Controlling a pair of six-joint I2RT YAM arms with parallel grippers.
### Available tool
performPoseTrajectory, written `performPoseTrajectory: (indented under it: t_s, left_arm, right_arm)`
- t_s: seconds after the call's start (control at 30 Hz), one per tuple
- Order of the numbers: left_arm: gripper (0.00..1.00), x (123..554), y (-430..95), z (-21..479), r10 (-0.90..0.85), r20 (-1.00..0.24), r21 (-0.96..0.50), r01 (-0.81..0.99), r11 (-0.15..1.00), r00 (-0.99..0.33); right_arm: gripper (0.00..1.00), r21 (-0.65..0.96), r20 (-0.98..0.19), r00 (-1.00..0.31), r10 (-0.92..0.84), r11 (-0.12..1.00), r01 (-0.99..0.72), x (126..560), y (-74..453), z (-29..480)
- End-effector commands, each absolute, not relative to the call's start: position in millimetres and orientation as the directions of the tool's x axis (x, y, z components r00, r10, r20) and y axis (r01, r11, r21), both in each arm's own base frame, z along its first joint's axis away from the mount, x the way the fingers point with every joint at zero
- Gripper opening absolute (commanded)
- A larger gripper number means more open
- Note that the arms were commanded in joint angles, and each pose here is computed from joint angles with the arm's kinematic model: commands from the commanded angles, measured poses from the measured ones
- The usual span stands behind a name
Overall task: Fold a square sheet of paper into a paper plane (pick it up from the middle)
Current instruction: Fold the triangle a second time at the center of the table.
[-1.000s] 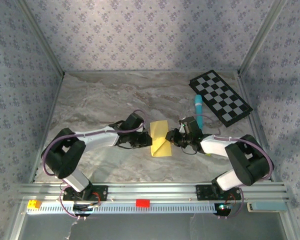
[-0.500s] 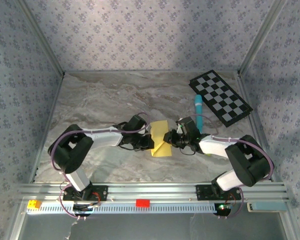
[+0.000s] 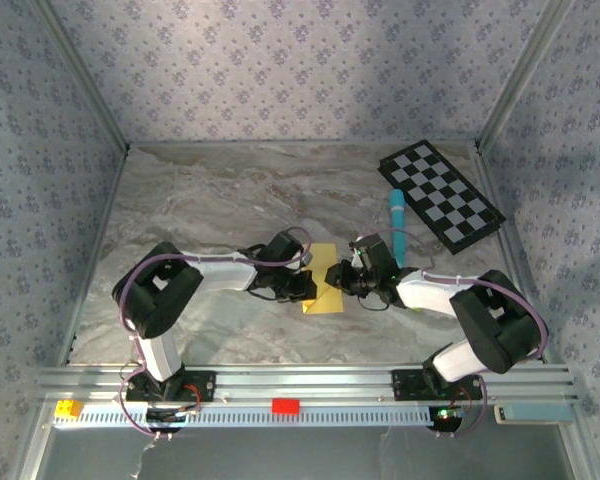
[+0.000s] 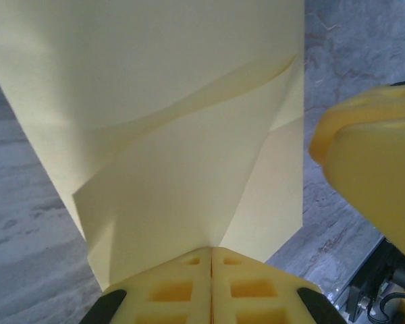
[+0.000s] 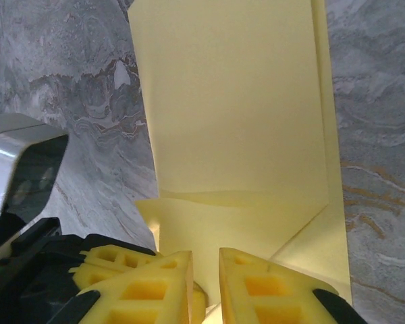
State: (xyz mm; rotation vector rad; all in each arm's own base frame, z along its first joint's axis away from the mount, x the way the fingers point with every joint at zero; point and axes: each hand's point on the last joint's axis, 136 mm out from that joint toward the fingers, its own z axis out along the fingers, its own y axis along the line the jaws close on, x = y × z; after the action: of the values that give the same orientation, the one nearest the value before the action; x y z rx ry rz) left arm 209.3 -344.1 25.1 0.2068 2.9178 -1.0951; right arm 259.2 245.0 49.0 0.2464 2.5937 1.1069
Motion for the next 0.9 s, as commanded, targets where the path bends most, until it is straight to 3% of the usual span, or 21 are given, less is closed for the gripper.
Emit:
performPoseTrajectory:
  t_s: [0.0,0.43,0.87]
  left_arm:
    - [0.07,208,-357,29,0.136,-0.064,-0.677,0.144,0.722,-0.989]
    - [0.08,207,-363,30,0.144,-0.073,-0.685,0.154,0.712,-0.987]
    - [0.12,197,-342,57,0.120,-0.116,-0.684,0.167,0.710,-0.986]
  right_arm:
    - [0.16,0.742,-0.221,-0.939,0.262,0.670,0.012,265,255,58]
    - [0.05,0.684,-0.130,-0.939,0.317,0.714,0.146,267,246,12]
    - [0.03,0.653,-0.112,-0.936,0.334,0.735,0.184,258,230,-9]
